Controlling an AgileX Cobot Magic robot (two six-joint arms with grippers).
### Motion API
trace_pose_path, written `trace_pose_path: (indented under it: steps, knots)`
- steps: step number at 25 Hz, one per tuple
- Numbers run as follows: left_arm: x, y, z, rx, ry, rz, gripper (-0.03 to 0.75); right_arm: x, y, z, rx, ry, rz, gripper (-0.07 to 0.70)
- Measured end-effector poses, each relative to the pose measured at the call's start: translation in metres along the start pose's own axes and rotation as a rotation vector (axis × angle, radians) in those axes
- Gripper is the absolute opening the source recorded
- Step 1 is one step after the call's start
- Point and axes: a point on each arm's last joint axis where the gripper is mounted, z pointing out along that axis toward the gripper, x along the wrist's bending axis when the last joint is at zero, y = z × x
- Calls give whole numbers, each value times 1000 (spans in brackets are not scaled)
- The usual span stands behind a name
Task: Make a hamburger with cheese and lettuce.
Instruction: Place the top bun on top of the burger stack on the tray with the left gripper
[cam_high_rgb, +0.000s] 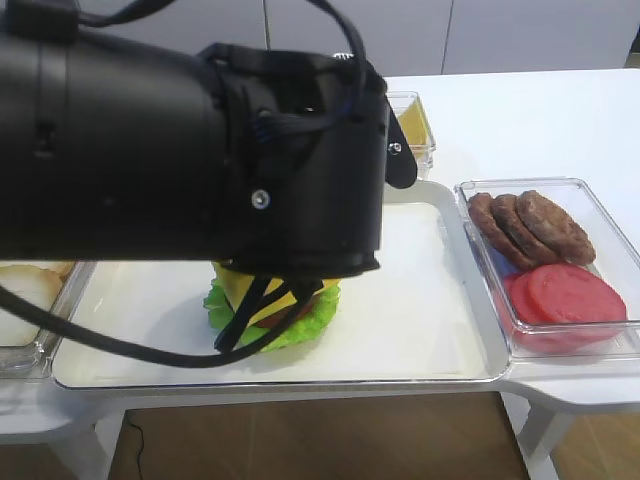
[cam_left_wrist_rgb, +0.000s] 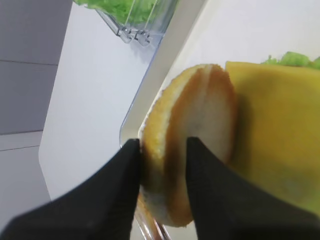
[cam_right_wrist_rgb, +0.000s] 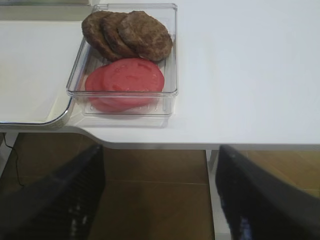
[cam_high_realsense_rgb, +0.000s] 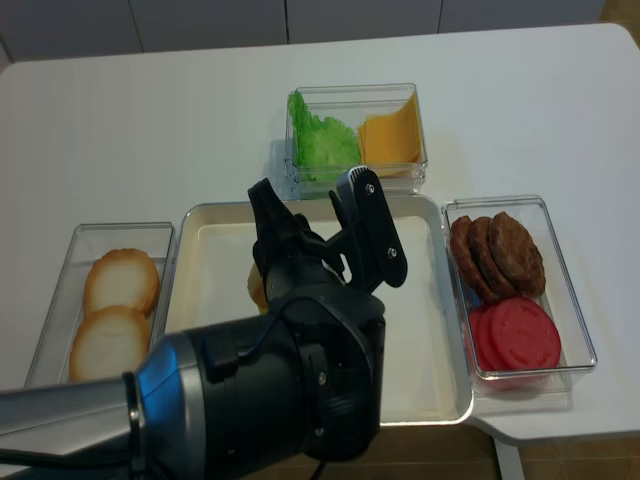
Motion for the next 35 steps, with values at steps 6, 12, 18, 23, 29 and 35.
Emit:
trace_pose_path:
  steps: [6, 12, 18, 23, 29, 35]
  knots:
    - [0, 0, 0, 1, -2, -1, 242, 0, 0, 0, 0, 0, 0, 540]
    - [0, 0, 0, 2, -3, -1, 250, 0, 0, 0, 0, 0, 0, 540]
    - [-6, 1, -7, -19, -10, 14, 253, 0, 0, 0, 0, 0, 0, 540]
    - [-7, 2, -8, -24, -12, -4, 256, 0, 0, 0, 0, 0, 0, 540]
    - [-9, 1, -8, -15, -26, -31, 262, 0, 0, 0, 0, 0, 0, 540]
    - [-9, 1, -8, -10, -33, -47, 277, 0, 0, 0, 0, 0, 7, 540]
